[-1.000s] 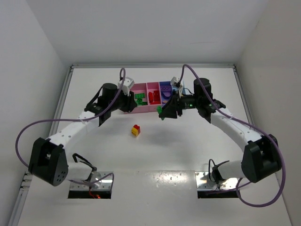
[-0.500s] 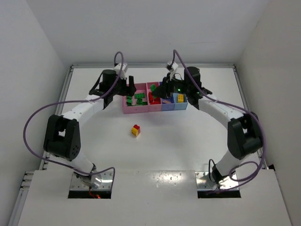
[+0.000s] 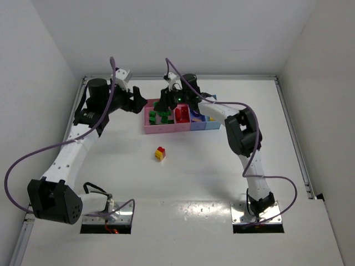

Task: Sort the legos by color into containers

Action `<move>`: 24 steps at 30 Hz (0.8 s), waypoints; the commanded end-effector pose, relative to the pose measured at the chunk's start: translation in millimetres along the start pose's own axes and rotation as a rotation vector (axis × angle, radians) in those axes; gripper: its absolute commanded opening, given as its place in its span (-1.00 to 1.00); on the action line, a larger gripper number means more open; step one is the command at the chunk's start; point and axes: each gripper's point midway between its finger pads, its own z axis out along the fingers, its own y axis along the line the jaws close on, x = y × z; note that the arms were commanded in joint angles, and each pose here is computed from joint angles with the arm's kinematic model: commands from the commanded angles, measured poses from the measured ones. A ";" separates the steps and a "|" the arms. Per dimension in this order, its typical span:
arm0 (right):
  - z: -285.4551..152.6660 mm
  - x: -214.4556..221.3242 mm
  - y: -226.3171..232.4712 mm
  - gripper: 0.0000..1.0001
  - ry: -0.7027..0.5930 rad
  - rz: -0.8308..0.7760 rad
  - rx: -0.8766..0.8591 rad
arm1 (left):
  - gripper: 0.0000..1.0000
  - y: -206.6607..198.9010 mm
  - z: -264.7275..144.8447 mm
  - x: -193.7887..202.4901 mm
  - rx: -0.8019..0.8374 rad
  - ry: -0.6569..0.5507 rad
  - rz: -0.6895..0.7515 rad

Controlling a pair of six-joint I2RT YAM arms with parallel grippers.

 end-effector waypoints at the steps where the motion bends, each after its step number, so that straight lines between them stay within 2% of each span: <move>1: 11.2 -15.7 -7.9 0.03 -0.005 -0.051 0.043 | 0.58 -20.5 -17.9 40.3 0.139 0.149 0.085; 2: 10.7 -23.0 -6.2 0.09 -0.013 -0.058 0.042 | 0.58 -22.6 -23.8 46.1 0.155 0.173 0.121; 6: 7.6 -16.6 -6.7 0.53 -0.002 -0.057 0.053 | 0.58 -27.9 -37.4 78.5 0.232 0.272 0.196; 8: -10.0 -26.2 2.6 0.55 -0.025 -0.070 0.058 | 0.51 -31.4 -45.3 92.5 0.264 0.326 0.212; 9: -16.5 -12.6 5.8 0.55 -0.004 -0.053 0.061 | 0.51 -34.3 -49.7 94.6 0.281 0.334 0.225; 11: -52.6 -47.9 21.5 0.55 -0.086 -0.102 0.083 | 0.47 -42.1 -59.8 109.6 0.319 0.388 0.224; 12: -62.4 -29.1 24.7 0.55 -0.061 -0.080 0.100 | 0.47 -47.3 -63.8 115.7 0.334 0.398 0.232; 15: -118.7 -32.8 38.9 0.55 -0.065 -0.164 0.174 | 0.47 -56.8 -67.5 144.8 0.336 0.471 0.258; 20: -188.6 -17.0 56.1 0.61 -0.069 -0.256 0.311 | 0.23 -69.8 -64.9 194.0 0.274 0.602 0.224; 21: -197.9 0.6 55.2 0.61 -0.042 -0.229 0.324 | 0.23 -69.9 -59.2 194.4 0.253 0.611 0.226; 24: -230.4 1.2 69.1 0.63 -0.076 -0.247 0.355 | 0.21 -91.6 -49.1 203.2 0.270 0.647 0.152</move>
